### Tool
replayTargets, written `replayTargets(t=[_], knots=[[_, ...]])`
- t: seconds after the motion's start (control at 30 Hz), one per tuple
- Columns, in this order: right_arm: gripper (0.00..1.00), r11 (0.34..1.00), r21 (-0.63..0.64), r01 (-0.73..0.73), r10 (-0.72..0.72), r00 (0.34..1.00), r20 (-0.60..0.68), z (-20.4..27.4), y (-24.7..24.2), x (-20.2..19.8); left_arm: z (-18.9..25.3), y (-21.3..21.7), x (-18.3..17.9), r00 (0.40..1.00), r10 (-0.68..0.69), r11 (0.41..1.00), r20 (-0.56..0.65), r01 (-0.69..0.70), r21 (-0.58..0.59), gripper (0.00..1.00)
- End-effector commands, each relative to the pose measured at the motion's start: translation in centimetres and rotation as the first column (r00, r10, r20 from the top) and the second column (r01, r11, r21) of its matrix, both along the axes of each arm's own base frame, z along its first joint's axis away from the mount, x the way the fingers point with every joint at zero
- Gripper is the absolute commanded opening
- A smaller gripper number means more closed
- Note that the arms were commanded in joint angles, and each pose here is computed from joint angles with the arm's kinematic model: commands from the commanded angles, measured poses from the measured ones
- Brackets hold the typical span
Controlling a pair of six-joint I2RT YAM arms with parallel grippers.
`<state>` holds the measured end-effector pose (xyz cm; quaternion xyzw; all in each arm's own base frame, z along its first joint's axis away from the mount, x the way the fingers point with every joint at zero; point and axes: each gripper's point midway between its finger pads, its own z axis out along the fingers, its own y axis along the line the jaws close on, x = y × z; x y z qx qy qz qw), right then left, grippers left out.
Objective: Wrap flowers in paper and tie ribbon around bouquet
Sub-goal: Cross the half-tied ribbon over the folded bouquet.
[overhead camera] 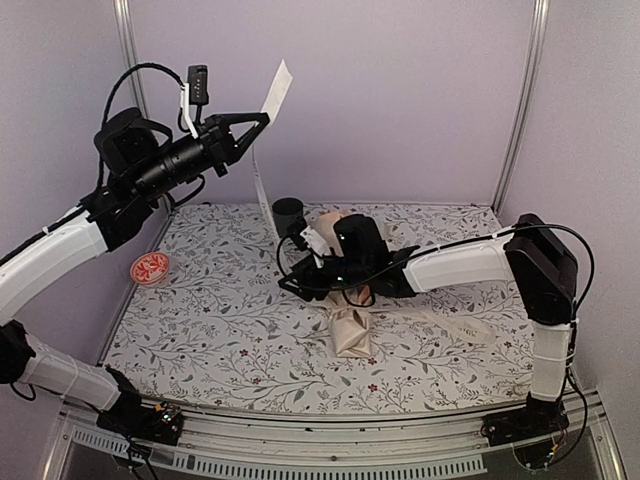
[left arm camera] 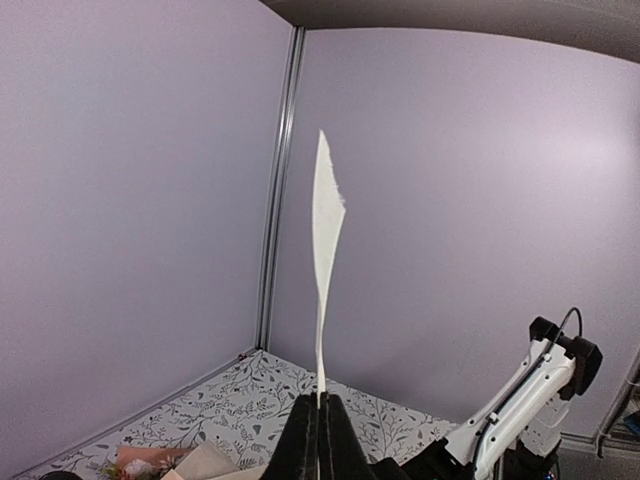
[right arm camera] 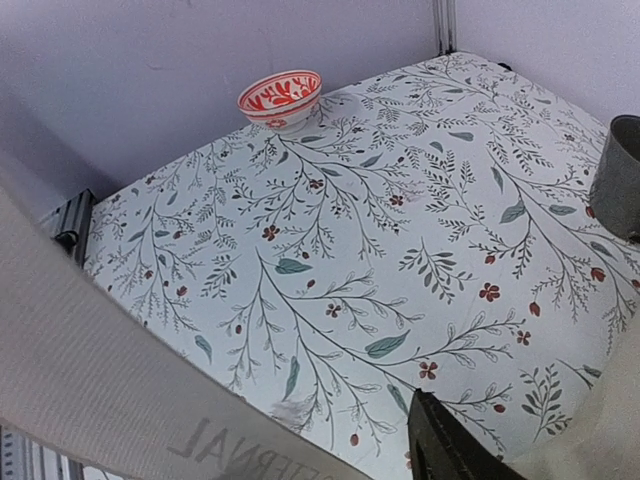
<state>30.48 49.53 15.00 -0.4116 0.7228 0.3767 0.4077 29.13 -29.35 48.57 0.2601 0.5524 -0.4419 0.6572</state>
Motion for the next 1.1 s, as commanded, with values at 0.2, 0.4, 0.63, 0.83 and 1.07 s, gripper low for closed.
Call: replayTargets(t=[0.2, 0.4, 0.63, 0.83, 1.07], knots=[[0.05, 0.999, 0.019, 0.035, -0.035, 0.999, -0.014, 0.3, -0.2, -0.4, -0.9, 1.4, 2.8, 0.992, 0.104, 0.995, -0.070, -0.104, -0.002, 0.00], [0.00, 0.991, 0.062, -0.121, 0.126, 0.989, -0.076, 1.7, -1.4, -5.0, -15.4, 5.5, 10.6, 0.824, 0.350, 0.937, -0.446, -0.301, 0.179, 0.00], [0.00, 0.960, 0.144, -0.242, 0.264, 0.950, -0.168, 3.4, -3.6, -9.7, -33.4, 3.0, 7.7, 0.657, 0.462, 0.858, -0.595, -0.162, 0.487, 0.27], [0.00, 0.957, 0.153, -0.248, 0.275, 0.940, -0.199, 3.3, -4.7, -10.9, -37.8, 4.5, 4.6, 0.631, 0.565, 0.766, -0.532, -0.161, 0.622, 0.70], [0.00, 0.959, 0.154, -0.238, 0.271, 0.927, -0.260, 2.3, -4.7, -10.4, -34.6, 3.5, 0.1, 0.821, 0.458, 0.787, -0.341, -0.197, 0.584, 0.63]])
